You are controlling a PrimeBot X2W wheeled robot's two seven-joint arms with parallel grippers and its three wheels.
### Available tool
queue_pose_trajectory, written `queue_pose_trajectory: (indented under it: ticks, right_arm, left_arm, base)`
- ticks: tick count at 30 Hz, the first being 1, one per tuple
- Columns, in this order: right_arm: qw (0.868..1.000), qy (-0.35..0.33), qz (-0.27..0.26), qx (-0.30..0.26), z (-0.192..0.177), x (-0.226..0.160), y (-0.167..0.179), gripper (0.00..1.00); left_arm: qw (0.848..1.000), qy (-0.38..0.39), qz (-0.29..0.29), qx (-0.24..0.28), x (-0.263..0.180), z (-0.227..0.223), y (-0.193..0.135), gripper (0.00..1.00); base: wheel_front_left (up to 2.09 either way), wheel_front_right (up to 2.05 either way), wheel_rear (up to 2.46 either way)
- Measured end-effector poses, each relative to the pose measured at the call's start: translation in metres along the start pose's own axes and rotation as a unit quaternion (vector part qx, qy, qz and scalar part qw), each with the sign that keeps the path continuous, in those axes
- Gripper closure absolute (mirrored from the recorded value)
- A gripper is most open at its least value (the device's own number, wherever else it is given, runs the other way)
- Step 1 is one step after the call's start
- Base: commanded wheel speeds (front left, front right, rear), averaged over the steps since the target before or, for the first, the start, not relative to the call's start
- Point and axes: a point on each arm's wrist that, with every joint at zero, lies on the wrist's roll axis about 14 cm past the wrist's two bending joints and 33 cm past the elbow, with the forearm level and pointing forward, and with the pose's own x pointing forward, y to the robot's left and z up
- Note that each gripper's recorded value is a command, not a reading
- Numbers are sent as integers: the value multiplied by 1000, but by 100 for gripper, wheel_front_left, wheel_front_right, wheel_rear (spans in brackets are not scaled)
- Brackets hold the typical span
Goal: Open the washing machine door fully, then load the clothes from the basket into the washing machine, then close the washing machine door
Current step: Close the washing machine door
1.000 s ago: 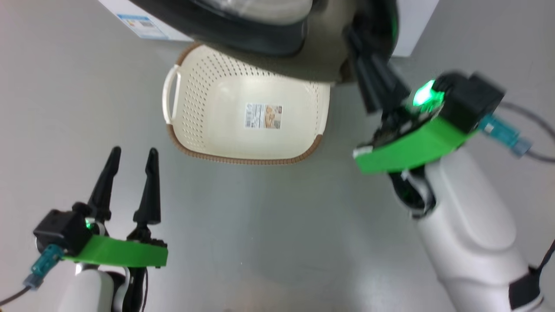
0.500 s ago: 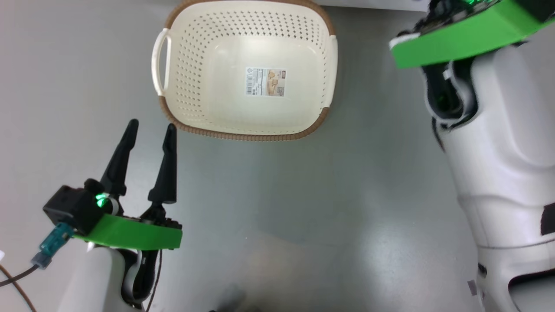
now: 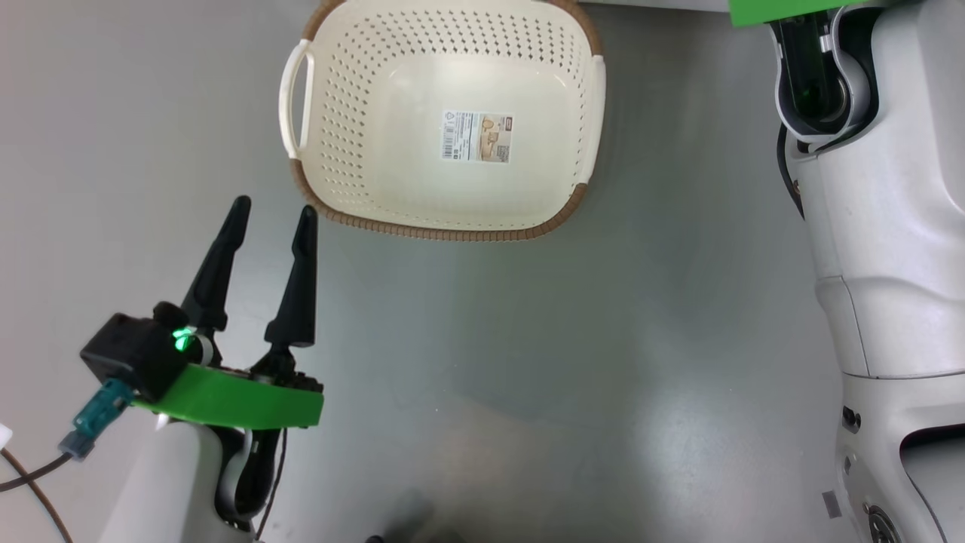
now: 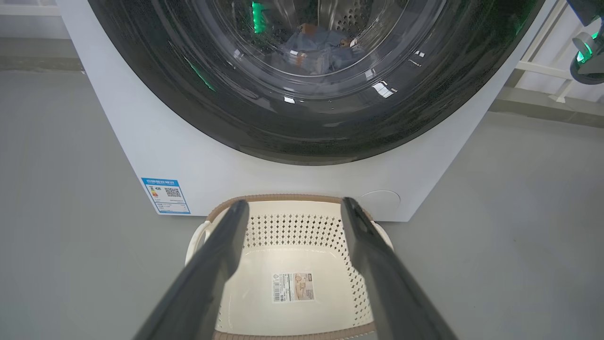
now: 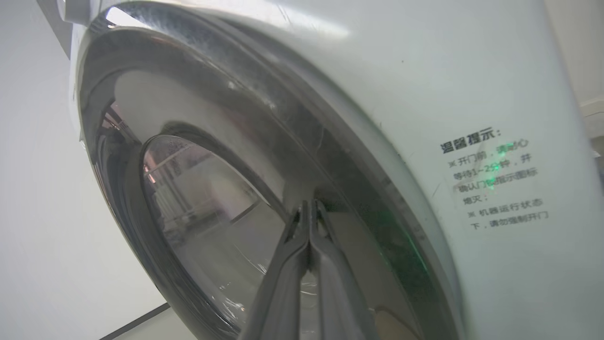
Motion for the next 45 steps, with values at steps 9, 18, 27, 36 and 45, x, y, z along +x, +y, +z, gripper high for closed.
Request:
queue_pose_trajectory:
  ticks: [9, 18, 27, 36, 45]
  right_arm:
    - [1000, 5, 18, 0, 15, -3, 17, 100]
    - [999, 34, 16, 3, 14, -39, 29, 100]
    - [998, 57, -9, -21, 27, -93, 31, 60]
    - [996, 59, -57, -27, 51, -140, 22, 0]
    - [992, 57, -101, -44, 72, -188, 14, 0]
  left_arm:
    - [1000, -19, -8, -3, 1, 13, -5, 0]
    - [999, -34, -8, -8, -9, 26, -7, 0]
    - [999, -53, -5, -4, -29, 42, -6, 0]
    - [997, -76, -17, 0, -42, 58, -16, 0]
    - [996, -88, -27, 5, -56, 66, -23, 0]
  base:
    - [0, 0, 0]
    - [0, 0, 0]
    - [0, 0, 0]
    - [0, 0, 0]
    - [0, 0, 0]
